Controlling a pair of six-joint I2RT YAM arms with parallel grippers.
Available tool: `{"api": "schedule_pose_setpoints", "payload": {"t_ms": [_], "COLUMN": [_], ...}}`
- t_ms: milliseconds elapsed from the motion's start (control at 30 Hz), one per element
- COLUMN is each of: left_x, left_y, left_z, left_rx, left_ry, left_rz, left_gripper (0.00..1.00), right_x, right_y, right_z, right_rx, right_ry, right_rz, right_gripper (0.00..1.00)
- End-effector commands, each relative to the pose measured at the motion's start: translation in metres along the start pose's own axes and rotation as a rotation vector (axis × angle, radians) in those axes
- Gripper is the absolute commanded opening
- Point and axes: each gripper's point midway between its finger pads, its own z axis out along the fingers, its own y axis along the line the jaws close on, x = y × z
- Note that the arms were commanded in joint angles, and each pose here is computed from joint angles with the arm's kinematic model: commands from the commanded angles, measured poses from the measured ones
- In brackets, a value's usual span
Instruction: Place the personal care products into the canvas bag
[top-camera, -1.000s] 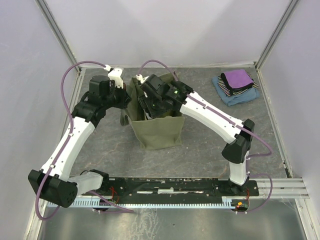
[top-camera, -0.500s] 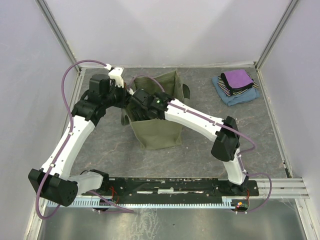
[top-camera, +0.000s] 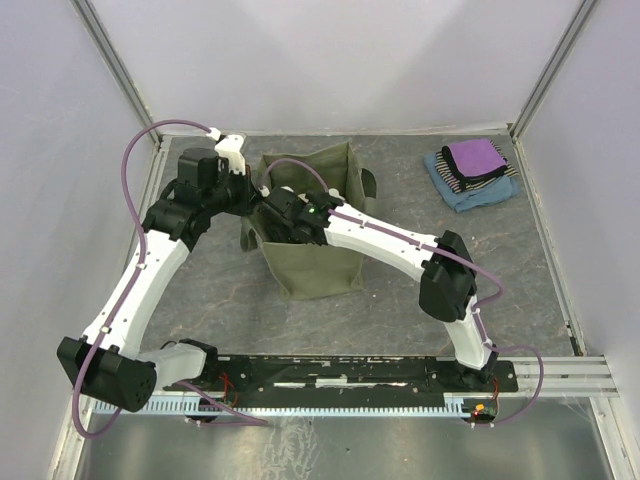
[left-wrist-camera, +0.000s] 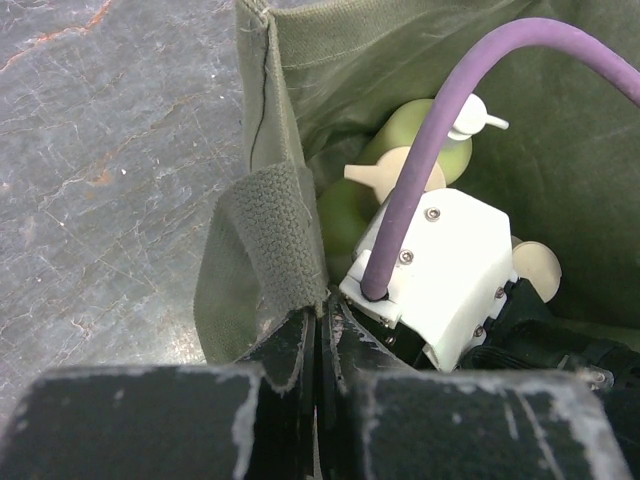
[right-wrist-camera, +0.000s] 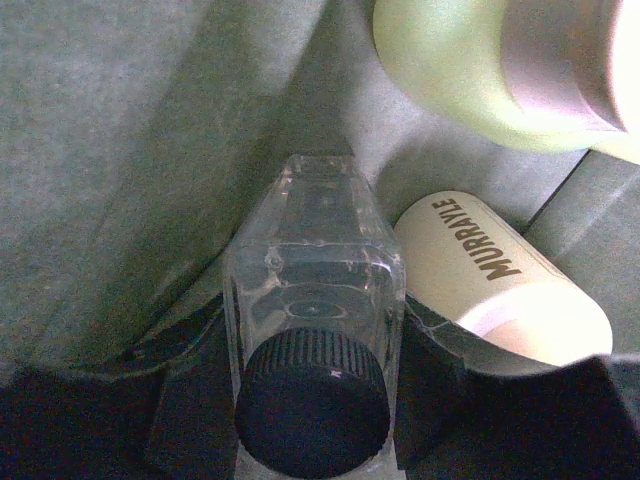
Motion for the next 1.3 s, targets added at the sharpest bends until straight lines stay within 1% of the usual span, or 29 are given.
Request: {"api": "schedule_pose_setpoints", "payload": {"t_ms": [0, 67, 100, 133, 200, 267, 333, 400, 467, 633, 800, 967, 1000, 1033, 1133, 1200, 1233, 1267], "left_x": [-0.045, -0.044, -0.043, -0.043, -0.042, -0.042, -0.042, -0.042, -0.043, -0.042, -0.044, -0.046, -0.046, -0.047, -0.051, -0.056, -0.059, -0.063], "left_y": [-0.013, -0.012, -0.012, -0.012, -0.011, -0.01, -0.01, -0.011, -0.01, -0.01, -0.011, -0.009, -0.008, -0.007, -0.003, 0.002, 0.005, 0.008], "left_z": [-0.012, -0.012, -0.011, -0.011, -0.011, -0.01, -0.01, -0.01, -0.011, -0.01, -0.01, -0.009, -0.009, -0.009, -0.013, -0.019, -0.022, -0.025], "left_rx": [0.046, 0.044, 0.044, 0.043, 0.039, 0.034, 0.034, 0.035, 0.033, 0.03, 0.033, 0.021, 0.017, 0.011, -0.015, -0.052, -0.074, -0.095], "left_ry": [-0.142, -0.139, -0.137, -0.136, -0.134, -0.134, -0.133, -0.132, -0.136, -0.135, -0.137, -0.139, -0.139, -0.141, -0.158, -0.18, -0.193, -0.207], "left_rz": [0.034, 0.034, 0.032, 0.031, 0.031, 0.03, 0.029, 0.028, 0.027, 0.024, 0.015, 0.016, 0.016, 0.016, 0.017, 0.015, 0.014, 0.012], "left_gripper": [0.03, 0.03, 0.03, 0.03, 0.03, 0.03, 0.03, 0.03, 0.03, 0.03, 0.03, 0.05, 0.08, 0.15, 0.47, 0.73, 0.83, 0.89], "right_x": [-0.004, -0.003, -0.005, -0.007, -0.014, -0.024, -0.036, -0.052, -0.065, -0.087, -0.091, -0.082, -0.079, -0.075, -0.061, -0.048, -0.042, -0.035], "right_y": [0.016, 0.017, 0.018, 0.018, 0.02, 0.02, 0.021, 0.018, 0.009, -0.021, -0.05, -0.083, -0.091, -0.102, -0.142, -0.173, -0.186, -0.199], "right_z": [0.009, 0.01, 0.008, 0.006, -0.002, -0.016, -0.035, -0.063, -0.091, -0.161, -0.217, -0.254, -0.259, -0.264, -0.279, -0.285, -0.287, -0.288], "right_rx": [-0.04, -0.048, -0.053, -0.058, -0.073, -0.087, -0.106, -0.117, -0.105, -0.079, -0.063, -0.017, 0.01, 0.046, 0.192, 0.3, 0.346, 0.384], "right_ry": [-0.028, -0.025, -0.031, -0.039, -0.069, -0.106, -0.154, -0.222, -0.293, -0.461, -0.582, -0.649, -0.661, -0.67, -0.695, -0.69, -0.684, -0.676], "right_rz": [-0.031, -0.034, -0.032, -0.032, -0.029, -0.032, -0.041, -0.053, -0.053, -0.009, 0.057, 0.106, 0.115, 0.122, 0.151, 0.17, 0.175, 0.186], "right_gripper": [0.23, 0.44, 0.58, 0.66, 0.78, 0.87, 0.91, 0.92, 0.93, 0.99, 1.0, 1.0, 1.0, 1.0, 1.0, 1.0, 1.0, 1.0]}}
